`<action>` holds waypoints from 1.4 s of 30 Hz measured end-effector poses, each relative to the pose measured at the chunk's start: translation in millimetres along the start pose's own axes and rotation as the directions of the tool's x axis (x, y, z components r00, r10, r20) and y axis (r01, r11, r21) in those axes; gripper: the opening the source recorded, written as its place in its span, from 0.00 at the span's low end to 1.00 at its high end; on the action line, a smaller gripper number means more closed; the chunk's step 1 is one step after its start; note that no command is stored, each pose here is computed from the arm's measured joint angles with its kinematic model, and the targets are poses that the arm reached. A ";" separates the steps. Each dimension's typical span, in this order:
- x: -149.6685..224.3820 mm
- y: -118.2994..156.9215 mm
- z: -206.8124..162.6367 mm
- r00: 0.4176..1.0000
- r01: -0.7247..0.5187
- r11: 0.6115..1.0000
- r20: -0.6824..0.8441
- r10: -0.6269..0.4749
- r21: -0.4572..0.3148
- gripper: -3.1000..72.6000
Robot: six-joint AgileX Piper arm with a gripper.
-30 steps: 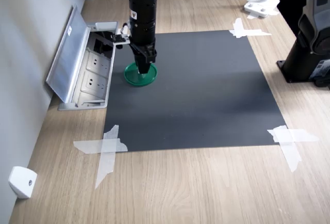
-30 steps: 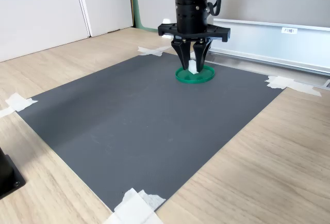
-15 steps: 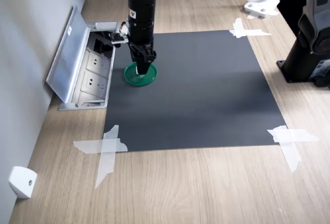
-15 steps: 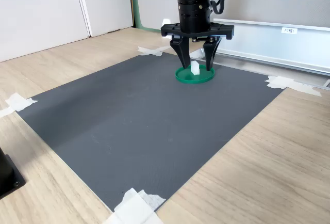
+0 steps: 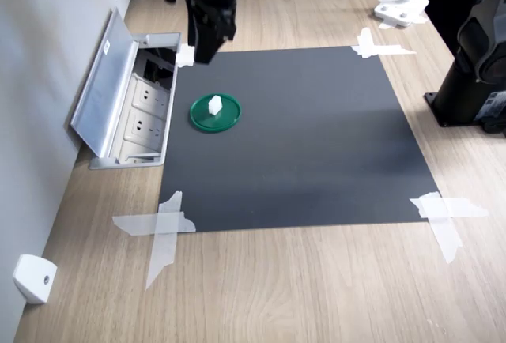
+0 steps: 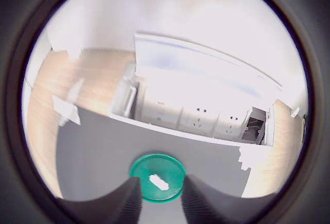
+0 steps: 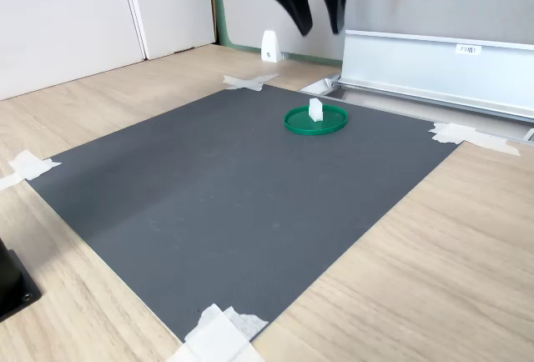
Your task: Grasp a white terminal and put it on the green lid.
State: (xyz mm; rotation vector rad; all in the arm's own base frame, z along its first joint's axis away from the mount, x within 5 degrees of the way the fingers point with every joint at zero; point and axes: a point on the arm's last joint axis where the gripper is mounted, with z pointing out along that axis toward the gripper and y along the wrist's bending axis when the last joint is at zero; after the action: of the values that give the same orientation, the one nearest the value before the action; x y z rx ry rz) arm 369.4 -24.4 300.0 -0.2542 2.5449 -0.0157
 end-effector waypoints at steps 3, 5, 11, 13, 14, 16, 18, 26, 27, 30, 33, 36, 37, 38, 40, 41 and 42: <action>2.0 -1.9 -12.8 0.998 -0.051 0.999 0.024 0.051 -0.020 0.24; 5.9 -2.7 -26.2 0.995 -0.084 0.996 0.057 0.086 -0.022 0.17; 26.1 2.6 -73.9 0.966 -0.104 0.994 0.240 0.090 0.045 0.04; 38.0 6.7 -85.0 0.954 -0.106 0.992 0.287 0.084 0.062 0.04; 44.9 9.1 -90.8 0.947 -0.108 0.992 0.310 0.081 0.070 0.03; 58.8 14.2 -102.3 0.933 -0.112 0.990 0.351 0.076 0.083 0.03; 74.9 19.4 -110.1 0.918 -0.118 0.988 0.391 0.072 0.094 0.03; 150.0 41.0 -122.8 0.841 -0.157 0.979 0.537 0.062 0.133 0.03; 160.8 43.9 -123.3 0.828 -0.161 0.977 0.558 0.057 0.140 0.03; 191.3 51.7 -123.1 0.780 -0.177 0.971 0.624 0.039 0.160 0.03; 221.7 59.7 -122.8 0.723 -0.191 0.966 0.691 0.017 0.176 0.03; 251.4 67.8 -115.6 0.694 -0.195 0.964 0.720 0.005 0.181 0.03; 257.9 69.8 -114.0 0.691 -0.194 0.964 0.723 0.003 0.181 0.03; 265.3 72.0 -112.1 0.685 -0.192 0.965 0.728 0.001 0.180 0.03; 277.1 75.7 -109.5 0.671 -0.190 0.965 0.741 -0.006 0.180 0.03; 282.0 77.0 -106.7 0.671 -0.188 0.965 0.742 -0.008 0.181 0.03; 286.7 78.2 -104.9 0.664 -0.186 0.965 0.747 -0.014 0.184 0.03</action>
State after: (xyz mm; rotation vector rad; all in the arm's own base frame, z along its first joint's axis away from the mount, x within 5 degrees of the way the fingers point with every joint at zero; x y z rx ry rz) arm 63.9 -5.2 225.4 -0.0176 1.6924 -0.1586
